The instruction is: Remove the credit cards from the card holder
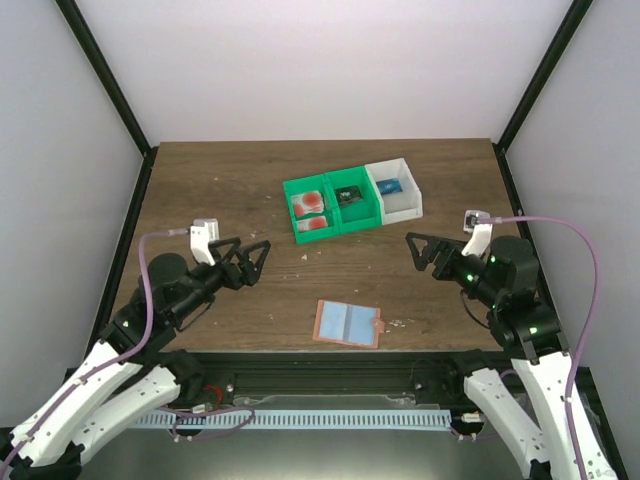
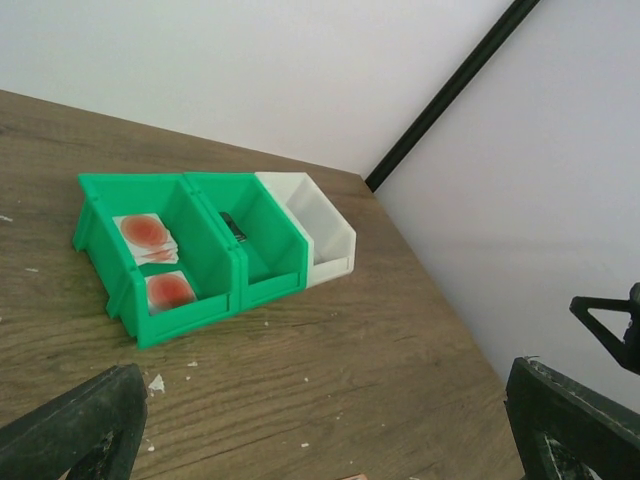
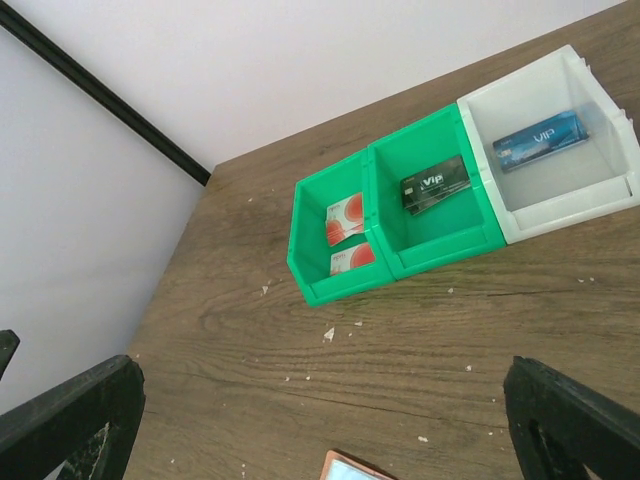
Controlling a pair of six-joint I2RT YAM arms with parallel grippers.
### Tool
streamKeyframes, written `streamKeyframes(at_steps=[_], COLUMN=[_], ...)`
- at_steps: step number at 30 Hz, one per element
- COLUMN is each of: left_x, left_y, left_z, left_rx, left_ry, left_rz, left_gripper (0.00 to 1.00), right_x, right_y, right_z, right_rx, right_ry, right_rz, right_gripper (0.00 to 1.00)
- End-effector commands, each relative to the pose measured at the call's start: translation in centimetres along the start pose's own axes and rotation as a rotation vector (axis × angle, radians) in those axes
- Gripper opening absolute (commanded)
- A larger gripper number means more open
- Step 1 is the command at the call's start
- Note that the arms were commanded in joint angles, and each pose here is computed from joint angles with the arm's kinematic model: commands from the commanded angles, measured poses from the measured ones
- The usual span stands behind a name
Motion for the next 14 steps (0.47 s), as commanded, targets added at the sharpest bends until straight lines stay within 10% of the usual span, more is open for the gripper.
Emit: streamKeyframes(at_steps=[1, 14], left_x=[1.5, 5.1], left_y=[-0.6, -2.2], left_z=[0.2, 0.9], left_rx=[-0.023, -0.067], left_ry=[-0.049, -0.141], left_rz=[-0.013, -0.068], left_gripper=[1.0, 0.99], right_x=[0.8, 2.8], right_y=[1.4, 4.2], right_z=[1.5, 3.4], right_rx=[0.061, 0.132], right_ry=[-0.06, -0.117], right_rz=[0.043, 0.111], right_gripper=[1.0, 1.0])
Point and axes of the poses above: each gripper's point midway between its finger pads, its own z axis back along the fingers, its own y axis along the line the jaws close on, x = y × z, the point moved 7 cm from there along z, back along the fingers, and after that the axes turned 12 degrees about -z, right-handed, at the moved point
